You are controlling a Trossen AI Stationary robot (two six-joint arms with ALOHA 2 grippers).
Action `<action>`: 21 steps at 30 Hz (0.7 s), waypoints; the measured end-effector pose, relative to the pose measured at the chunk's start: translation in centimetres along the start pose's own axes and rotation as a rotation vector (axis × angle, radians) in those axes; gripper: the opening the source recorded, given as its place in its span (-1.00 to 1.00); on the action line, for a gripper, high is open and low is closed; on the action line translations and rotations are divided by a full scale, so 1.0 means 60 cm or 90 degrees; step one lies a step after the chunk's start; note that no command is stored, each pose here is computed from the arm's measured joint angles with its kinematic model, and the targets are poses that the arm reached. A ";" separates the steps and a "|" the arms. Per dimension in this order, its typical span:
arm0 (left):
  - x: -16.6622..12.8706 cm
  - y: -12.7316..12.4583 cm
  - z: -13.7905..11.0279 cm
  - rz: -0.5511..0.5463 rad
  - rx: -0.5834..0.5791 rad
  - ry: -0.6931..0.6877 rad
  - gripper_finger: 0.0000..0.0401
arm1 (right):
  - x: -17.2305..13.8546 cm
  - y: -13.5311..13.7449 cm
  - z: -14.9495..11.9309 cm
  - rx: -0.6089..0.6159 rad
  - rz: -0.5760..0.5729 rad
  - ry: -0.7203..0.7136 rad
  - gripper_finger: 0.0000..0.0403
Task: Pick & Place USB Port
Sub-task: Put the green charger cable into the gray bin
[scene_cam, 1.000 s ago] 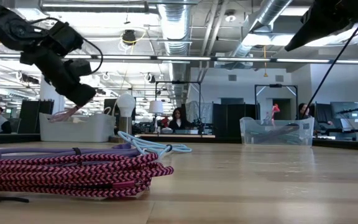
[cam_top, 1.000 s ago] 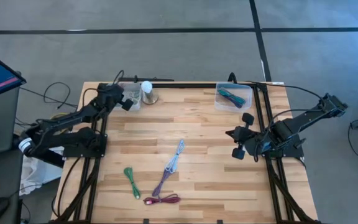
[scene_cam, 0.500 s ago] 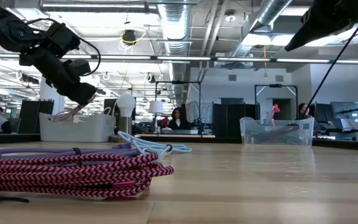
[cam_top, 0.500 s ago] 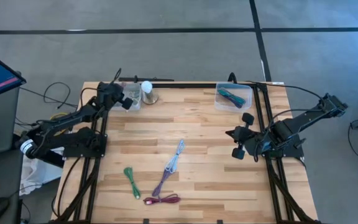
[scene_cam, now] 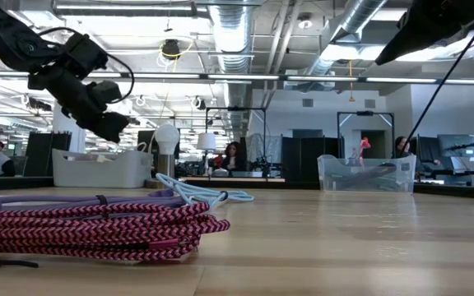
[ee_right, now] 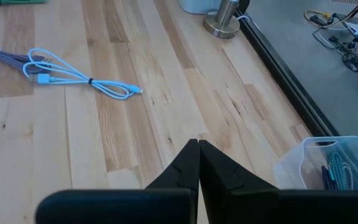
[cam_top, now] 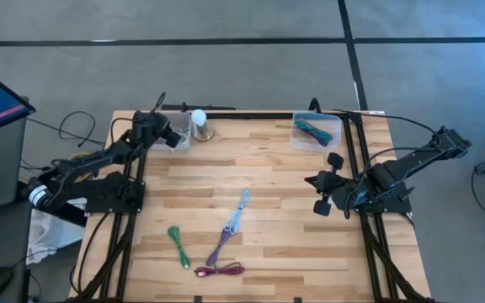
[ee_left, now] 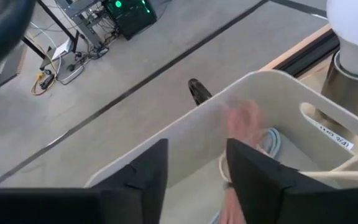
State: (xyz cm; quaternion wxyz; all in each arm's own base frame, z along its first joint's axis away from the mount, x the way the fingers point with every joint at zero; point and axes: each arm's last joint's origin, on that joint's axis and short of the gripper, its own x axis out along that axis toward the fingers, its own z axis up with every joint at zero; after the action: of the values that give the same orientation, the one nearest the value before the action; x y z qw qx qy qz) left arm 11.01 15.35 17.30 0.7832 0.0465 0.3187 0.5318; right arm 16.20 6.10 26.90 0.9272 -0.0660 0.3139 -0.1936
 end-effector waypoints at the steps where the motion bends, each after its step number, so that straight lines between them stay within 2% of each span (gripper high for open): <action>1: 0.001 -0.001 -0.001 -0.001 -0.001 0.003 -0.13 | 0.000 0.000 0.000 0.000 0.000 0.000 -1.00; 6: 0.001 -0.006 0.001 -0.034 -0.013 -0.008 -0.05 | 0.000 0.000 0.000 -0.007 0.000 0.000 -1.00; 10: -0.002 -0.012 0.007 -0.069 -0.013 -0.036 -0.13 | 0.000 0.000 0.000 -0.041 0.000 0.000 -1.00; 16: -0.003 -0.015 0.009 -0.073 -0.011 -0.043 -0.24 | 0.000 0.000 0.000 -0.085 0.000 0.000 -1.00; 21: -0.003 -0.015 0.011 -0.071 -0.014 -0.050 -0.26 | 0.000 0.000 0.001 -0.084 0.001 -0.004 -1.00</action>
State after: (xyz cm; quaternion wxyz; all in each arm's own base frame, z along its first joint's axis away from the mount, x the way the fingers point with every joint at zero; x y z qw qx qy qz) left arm 12.04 15.00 17.55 0.8241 0.0408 0.2836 0.4887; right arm 16.25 6.12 26.95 0.9219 -0.1274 0.3233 -0.1713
